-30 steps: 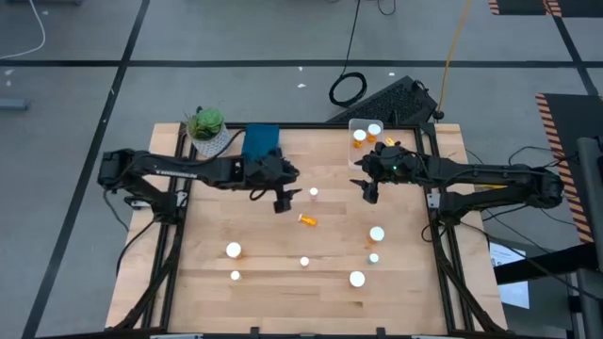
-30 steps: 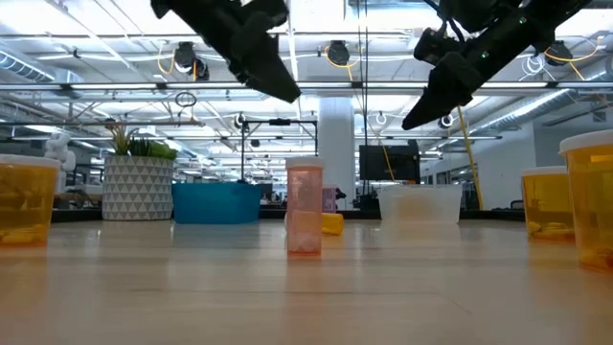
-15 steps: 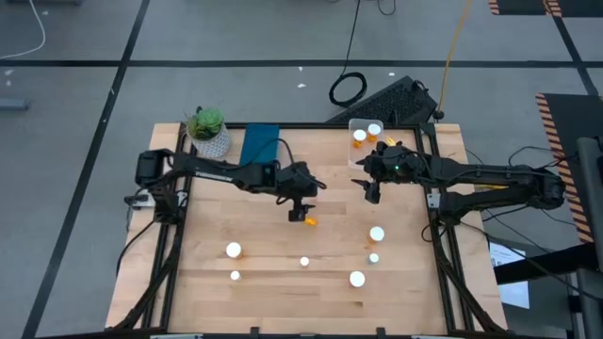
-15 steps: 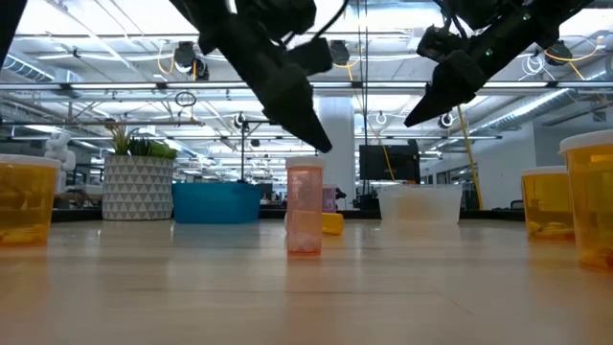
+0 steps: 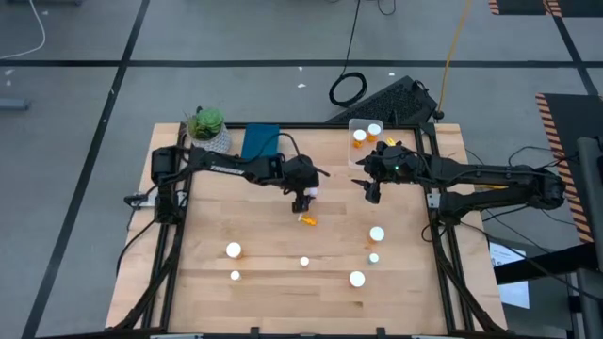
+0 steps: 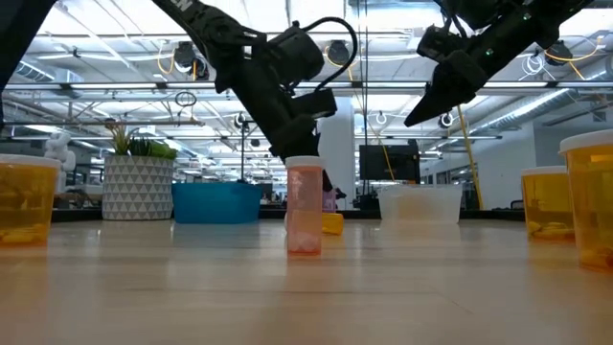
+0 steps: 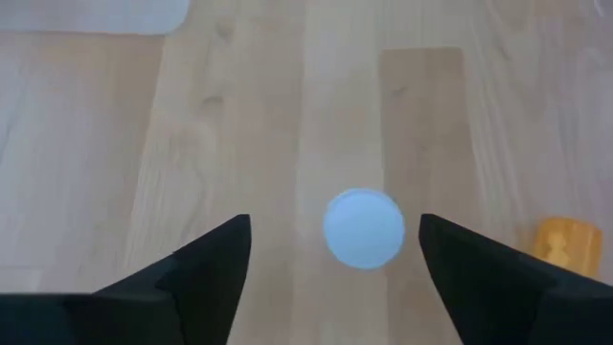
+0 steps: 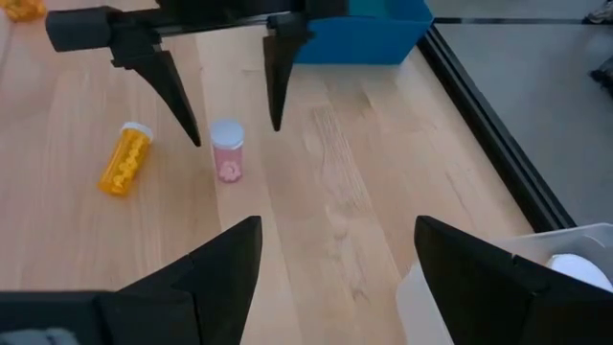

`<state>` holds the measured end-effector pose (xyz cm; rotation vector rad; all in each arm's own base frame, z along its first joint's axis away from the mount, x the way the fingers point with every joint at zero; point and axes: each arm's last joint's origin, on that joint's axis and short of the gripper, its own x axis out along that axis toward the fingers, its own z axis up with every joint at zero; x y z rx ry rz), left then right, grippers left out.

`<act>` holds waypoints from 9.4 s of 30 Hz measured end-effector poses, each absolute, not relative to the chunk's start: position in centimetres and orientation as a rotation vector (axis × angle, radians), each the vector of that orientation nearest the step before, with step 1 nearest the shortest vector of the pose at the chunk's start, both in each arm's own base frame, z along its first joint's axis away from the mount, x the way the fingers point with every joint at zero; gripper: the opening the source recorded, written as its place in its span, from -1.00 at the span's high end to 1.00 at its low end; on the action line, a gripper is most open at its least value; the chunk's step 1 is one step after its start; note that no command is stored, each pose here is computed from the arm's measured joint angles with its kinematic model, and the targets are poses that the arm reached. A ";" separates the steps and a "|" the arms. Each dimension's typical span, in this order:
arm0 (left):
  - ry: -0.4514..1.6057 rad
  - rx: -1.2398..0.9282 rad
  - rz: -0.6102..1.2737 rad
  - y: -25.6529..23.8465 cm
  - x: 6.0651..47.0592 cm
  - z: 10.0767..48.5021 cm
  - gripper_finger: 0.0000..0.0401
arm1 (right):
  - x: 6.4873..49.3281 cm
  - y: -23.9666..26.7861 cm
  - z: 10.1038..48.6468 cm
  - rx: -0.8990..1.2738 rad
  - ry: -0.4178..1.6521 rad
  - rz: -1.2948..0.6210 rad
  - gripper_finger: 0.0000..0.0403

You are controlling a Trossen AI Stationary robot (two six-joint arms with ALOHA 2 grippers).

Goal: Pick and place medicine bottles into bin by pill shape (circle, oval)
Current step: Put the pink bottled tablets into the blue bin, then put the orange bottled tablets into the blue bin

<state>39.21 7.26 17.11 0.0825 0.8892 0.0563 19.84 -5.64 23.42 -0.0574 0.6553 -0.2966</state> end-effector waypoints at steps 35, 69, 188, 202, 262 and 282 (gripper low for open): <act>0.883 0.126 0.032 7.0 39.3 17.1 0.34 | 19.7 -5.7 22.9 -0.070 0.673 -0.297 -0.34; 0.840 0.129 0.399 15.9 28.5 29.0 0.34 | 19.7 -5.7 22.9 -0.058 0.671 -0.297 -0.34; 0.713 0.111 0.333 11.5 24.1 23.3 -0.18 | 31.2 2.6 16.4 0.108 0.701 -0.108 -0.34; 0.718 0.140 0.267 9.9 24.8 23.2 -0.18 | 32.8 3.9 11.8 0.110 0.726 -0.108 -0.26; 0.644 0.175 0.043 3.7 26.7 23.5 -0.18 | 30.6 2.8 21.0 -0.044 0.442 -0.104 0.49; 0.198 0.198 -0.095 -0.7 28.6 27.3 -0.51 | 28.7 2.8 22.2 -0.019 0.043 -0.039 0.48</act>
